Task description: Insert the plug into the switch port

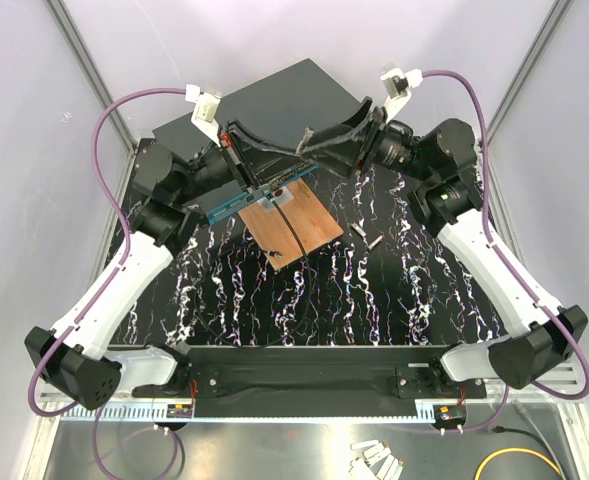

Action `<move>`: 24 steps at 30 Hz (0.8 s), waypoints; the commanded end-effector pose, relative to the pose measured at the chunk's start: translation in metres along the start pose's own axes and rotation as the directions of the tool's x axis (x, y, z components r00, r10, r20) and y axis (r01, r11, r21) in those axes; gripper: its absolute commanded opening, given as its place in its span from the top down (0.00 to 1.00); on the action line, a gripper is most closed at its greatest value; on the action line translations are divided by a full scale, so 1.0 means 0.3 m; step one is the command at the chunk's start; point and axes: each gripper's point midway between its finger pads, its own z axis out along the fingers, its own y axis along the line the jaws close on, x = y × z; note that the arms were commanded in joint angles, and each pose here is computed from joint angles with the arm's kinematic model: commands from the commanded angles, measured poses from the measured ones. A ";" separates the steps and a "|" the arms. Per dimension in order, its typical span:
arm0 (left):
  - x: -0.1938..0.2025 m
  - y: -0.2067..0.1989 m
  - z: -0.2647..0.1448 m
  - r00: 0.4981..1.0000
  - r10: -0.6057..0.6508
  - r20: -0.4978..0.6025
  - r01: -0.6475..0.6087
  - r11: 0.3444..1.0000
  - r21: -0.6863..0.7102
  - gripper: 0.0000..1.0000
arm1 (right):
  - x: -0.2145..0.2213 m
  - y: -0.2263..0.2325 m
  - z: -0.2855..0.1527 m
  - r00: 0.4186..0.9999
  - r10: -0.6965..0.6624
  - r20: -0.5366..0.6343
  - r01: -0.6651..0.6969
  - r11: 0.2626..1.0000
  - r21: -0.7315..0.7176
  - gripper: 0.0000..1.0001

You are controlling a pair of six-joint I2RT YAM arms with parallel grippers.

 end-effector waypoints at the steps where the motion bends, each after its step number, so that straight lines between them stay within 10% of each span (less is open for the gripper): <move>1: -0.024 -0.061 -0.030 0.982 0.179 -0.065 -0.178 0.984 0.020 1.00 | 0.068 0.053 -0.077 0.952 -0.241 -0.189 0.241 0.970 -0.028 0.29; 7: 0.087 -0.031 -0.095 0.895 0.348 -0.280 -0.351 0.935 0.041 1.00 | 0.153 0.041 -0.209 0.779 -0.442 -0.445 0.465 0.883 -0.064 0.00; 12: 0.173 0.007 -0.136 0.817 0.397 -0.419 -0.401 0.912 0.083 1.00 | 0.207 -0.002 -0.287 0.651 -0.480 -0.588 0.526 0.844 -0.107 0.00; 24: 0.253 0.041 -0.186 0.698 0.492 -0.521 -0.506 0.853 0.128 1.00 | 0.293 -0.155 -0.458 0.579 -0.217 -0.786 0.539 0.825 0.169 0.00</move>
